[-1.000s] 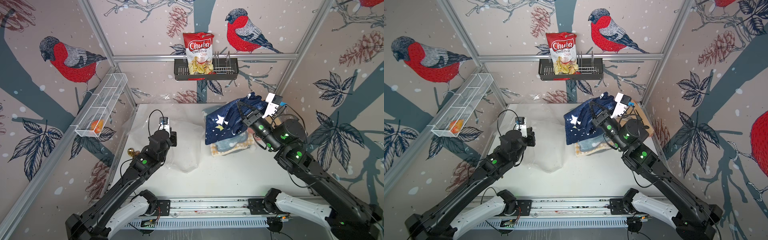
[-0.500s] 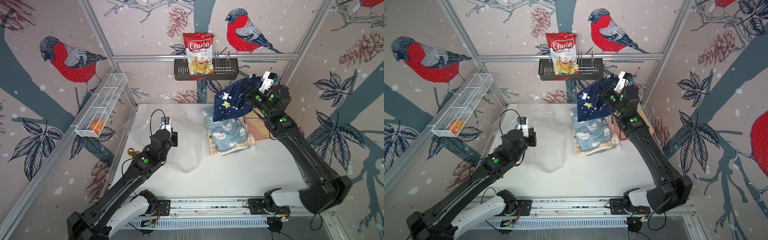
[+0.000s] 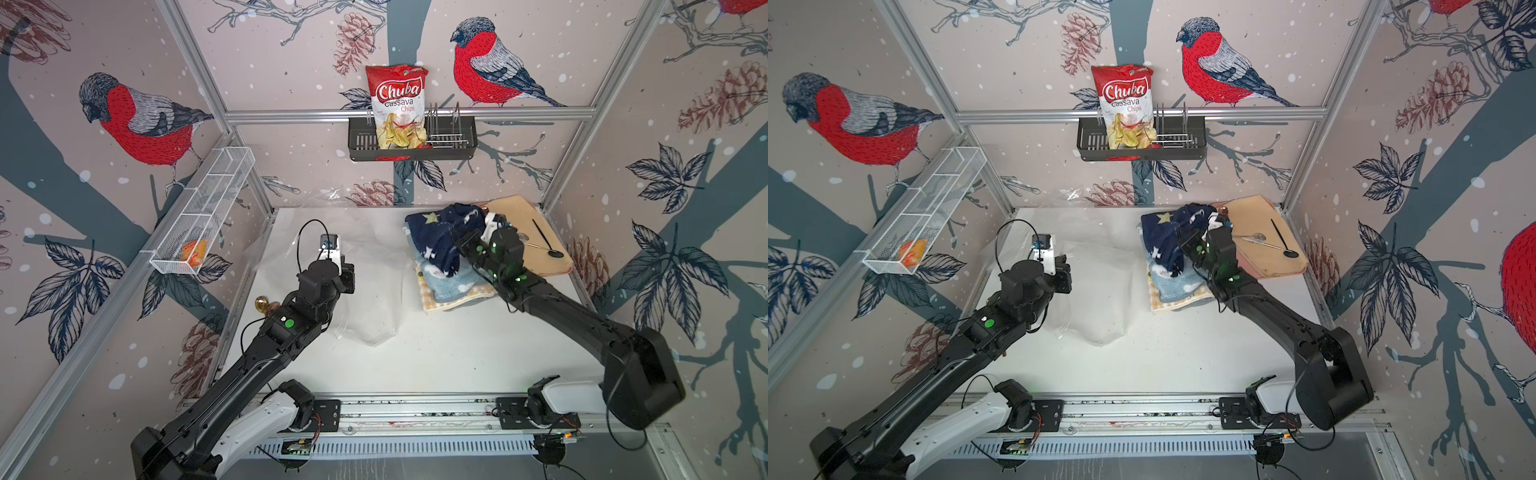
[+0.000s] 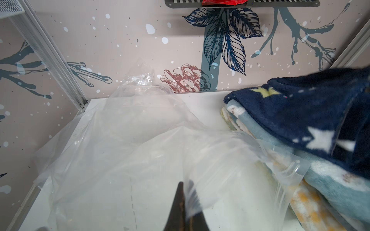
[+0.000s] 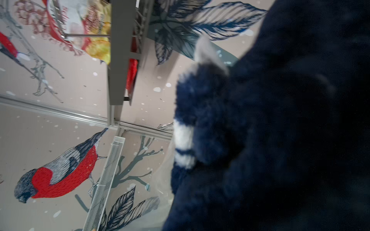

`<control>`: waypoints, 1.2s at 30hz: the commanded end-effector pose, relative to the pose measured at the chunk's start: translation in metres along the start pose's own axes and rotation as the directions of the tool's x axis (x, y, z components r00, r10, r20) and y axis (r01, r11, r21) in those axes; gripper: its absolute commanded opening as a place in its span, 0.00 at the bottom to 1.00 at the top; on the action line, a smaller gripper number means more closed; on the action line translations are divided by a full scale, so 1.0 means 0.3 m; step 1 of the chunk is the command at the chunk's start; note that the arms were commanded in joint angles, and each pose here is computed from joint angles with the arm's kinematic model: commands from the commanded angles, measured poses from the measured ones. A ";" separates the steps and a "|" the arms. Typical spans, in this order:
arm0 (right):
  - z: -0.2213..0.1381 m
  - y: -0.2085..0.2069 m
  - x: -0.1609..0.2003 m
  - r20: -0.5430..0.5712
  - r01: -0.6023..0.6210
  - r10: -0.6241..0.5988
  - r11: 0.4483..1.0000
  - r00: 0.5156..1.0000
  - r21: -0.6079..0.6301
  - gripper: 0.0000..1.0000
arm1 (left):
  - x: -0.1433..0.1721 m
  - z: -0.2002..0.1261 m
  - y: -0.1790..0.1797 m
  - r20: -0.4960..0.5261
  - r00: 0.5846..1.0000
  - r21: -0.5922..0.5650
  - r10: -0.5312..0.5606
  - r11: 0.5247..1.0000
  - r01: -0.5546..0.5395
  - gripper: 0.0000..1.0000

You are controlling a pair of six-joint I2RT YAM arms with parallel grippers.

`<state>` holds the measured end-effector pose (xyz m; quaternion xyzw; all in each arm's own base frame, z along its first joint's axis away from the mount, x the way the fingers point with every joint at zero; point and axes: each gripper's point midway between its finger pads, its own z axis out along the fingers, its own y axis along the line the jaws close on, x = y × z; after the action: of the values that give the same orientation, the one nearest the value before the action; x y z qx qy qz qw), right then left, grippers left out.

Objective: Take the blanket out of the vacuum bag
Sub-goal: Place the blanket at the center of the board.

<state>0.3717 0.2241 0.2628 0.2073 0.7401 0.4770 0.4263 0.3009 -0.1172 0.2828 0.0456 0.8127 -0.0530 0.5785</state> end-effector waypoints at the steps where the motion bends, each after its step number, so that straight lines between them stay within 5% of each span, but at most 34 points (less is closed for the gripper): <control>1: -0.078 0.145 -0.084 0.165 -0.013 0.033 0.993 0.986 -0.122 0.00 | -0.037 -0.009 -0.016 0.034 0.999 0.029 -0.021 0.999 0.020 0.02; 15: -0.090 0.057 -0.006 0.070 -0.035 0.033 0.999 0.997 0.025 0.02 | -0.045 -0.020 -0.018 0.043 0.999 0.041 -0.031 0.999 0.029 0.03; 16: -0.108 0.032 0.009 0.064 -0.048 0.045 0.998 0.997 0.038 0.05 | -0.046 -0.020 -0.021 0.042 0.999 0.045 -0.031 0.999 0.029 0.03; 20: -0.178 -0.104 0.116 -0.017 -0.057 0.060 0.989 0.998 0.135 0.49 | -0.044 -0.018 -0.024 0.040 0.999 0.050 -0.030 0.998 0.028 0.03; 27: -0.418 -0.291 0.163 -0.050 0.023 -0.007 0.947 0.999 0.321 0.67 | -0.048 -0.020 -0.023 0.042 0.999 0.049 -0.030 0.998 0.028 0.05; 31: -0.541 -0.241 0.084 -0.026 0.125 -0.123 0.928 0.992 0.350 0.66 | -0.043 -0.015 -0.026 0.036 0.999 0.050 -0.026 0.998 0.024 0.06; 36: -0.574 -0.091 0.006 -0.067 0.287 -0.281 0.895 0.957 0.341 0.52 | -0.042 -0.013 -0.028 0.034 0.999 0.053 -0.025 0.998 0.023 0.06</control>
<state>0.2354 0.1298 0.2774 0.2127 0.8015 0.3420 0.4420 0.2983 -0.1239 0.2850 0.0541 0.8120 -0.0743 0.5764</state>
